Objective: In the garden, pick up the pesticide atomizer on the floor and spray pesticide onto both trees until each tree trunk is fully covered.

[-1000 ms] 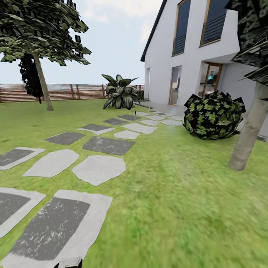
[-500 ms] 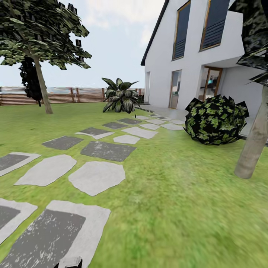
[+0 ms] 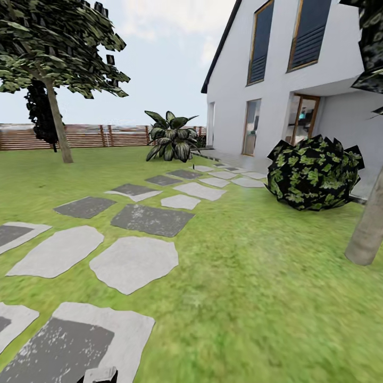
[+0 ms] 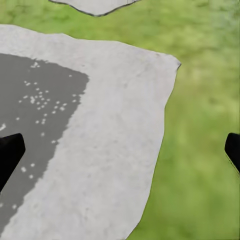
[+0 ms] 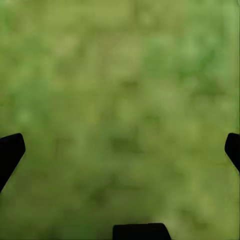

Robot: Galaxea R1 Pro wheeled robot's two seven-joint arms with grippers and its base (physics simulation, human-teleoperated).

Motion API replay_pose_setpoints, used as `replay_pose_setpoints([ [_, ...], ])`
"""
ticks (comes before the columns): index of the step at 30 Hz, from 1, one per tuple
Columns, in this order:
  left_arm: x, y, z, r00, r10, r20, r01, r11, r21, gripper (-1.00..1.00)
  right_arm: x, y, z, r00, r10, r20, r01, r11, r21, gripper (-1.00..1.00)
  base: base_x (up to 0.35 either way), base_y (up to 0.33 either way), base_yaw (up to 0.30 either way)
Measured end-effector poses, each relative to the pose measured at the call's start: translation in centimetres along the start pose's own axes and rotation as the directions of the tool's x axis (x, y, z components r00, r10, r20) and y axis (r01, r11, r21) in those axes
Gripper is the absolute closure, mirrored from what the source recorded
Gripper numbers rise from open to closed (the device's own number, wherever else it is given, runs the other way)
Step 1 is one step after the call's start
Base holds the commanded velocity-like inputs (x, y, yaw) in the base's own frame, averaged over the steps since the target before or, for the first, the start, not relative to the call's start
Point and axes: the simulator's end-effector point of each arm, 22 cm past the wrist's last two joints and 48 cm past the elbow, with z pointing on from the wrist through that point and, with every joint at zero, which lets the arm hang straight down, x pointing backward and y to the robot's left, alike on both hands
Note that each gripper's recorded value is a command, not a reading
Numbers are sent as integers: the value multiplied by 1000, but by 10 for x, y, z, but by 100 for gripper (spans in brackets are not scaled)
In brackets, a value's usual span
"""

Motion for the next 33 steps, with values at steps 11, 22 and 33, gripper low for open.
replay_pose_setpoints([
  [11, 0, 0, 0, 1000, 0, 0, 0, 1000, 0, -100, 0, 0, 0, 1000, 0, 0, 0, 1000, 0, -100, 329, 0, 0],
  [22, 0, 0, 0, 1000, 0, -1, 0, 1000, 0, -100, 0, 0, 0, 1000, 0, 0, 0, 1000, 0, -100, 329, 0, 0],
  [33, 0, 0, 0, 1000, 0, -1, 0, 1000, 0, -100, 0, 0, 0, 1000, 0, 0, 0, 1000, 0, -100, 329, 0, 0],
])
